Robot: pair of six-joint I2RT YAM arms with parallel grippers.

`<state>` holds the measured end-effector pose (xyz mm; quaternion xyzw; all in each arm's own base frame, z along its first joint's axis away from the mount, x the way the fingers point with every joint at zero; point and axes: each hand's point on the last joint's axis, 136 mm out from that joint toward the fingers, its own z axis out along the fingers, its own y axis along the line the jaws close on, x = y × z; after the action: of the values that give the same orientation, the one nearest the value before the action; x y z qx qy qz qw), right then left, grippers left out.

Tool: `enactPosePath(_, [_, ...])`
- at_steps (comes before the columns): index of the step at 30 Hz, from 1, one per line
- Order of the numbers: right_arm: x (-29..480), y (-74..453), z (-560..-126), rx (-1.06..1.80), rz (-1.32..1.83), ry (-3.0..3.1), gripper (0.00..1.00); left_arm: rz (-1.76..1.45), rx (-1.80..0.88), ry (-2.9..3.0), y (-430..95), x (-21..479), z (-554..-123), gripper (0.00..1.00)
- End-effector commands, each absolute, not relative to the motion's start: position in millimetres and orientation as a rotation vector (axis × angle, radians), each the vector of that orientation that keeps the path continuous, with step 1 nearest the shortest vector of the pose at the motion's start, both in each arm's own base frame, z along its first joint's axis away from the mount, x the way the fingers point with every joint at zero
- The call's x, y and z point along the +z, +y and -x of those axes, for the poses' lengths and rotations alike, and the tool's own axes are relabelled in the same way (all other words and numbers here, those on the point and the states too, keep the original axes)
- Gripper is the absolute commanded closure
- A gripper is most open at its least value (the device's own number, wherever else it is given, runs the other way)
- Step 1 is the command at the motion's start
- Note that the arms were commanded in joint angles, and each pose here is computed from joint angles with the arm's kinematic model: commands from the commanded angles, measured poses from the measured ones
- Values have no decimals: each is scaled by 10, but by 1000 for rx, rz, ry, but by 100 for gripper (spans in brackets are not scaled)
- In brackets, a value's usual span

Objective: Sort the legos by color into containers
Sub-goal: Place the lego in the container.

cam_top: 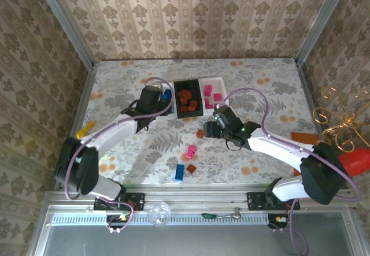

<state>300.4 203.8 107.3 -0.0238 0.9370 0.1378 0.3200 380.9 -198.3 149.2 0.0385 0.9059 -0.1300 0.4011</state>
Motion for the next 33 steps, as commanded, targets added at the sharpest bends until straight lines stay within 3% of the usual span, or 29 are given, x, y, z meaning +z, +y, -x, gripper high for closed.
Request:
enactPosePath(1, [1040,1946,-2944,320,36,2473,29,-108,-320,2301,-1996,1393,-4132,49])
enactPosePath(9, [1086,1863,-2836,332,23,2464,29,-62,-285,2343,-1944,1235,-4647,47])
enactPosePath(10, [1089,1859,-2826,336,20,2462,29,-54,-287,2345,-1932,1234,-4676,44])
enactPosePath(13, [1095,1838,-2792,341,16,2461,29,-47,-309,2335,-1948,1303,-4703,24])
enactPosePath(16, [1099,1836,-2774,348,14,2459,28,-55,-341,2304,-1990,1467,-4656,15])
enactPosePath(24, [1061,1919,-2755,377,45,2473,28,-47,-501,2168,-2008,2026,-4149,0])
enactPosePath(33, [870,2168,-2690,409,154,2535,29,-78,-635,2108,-1985,2074,-3157,0])
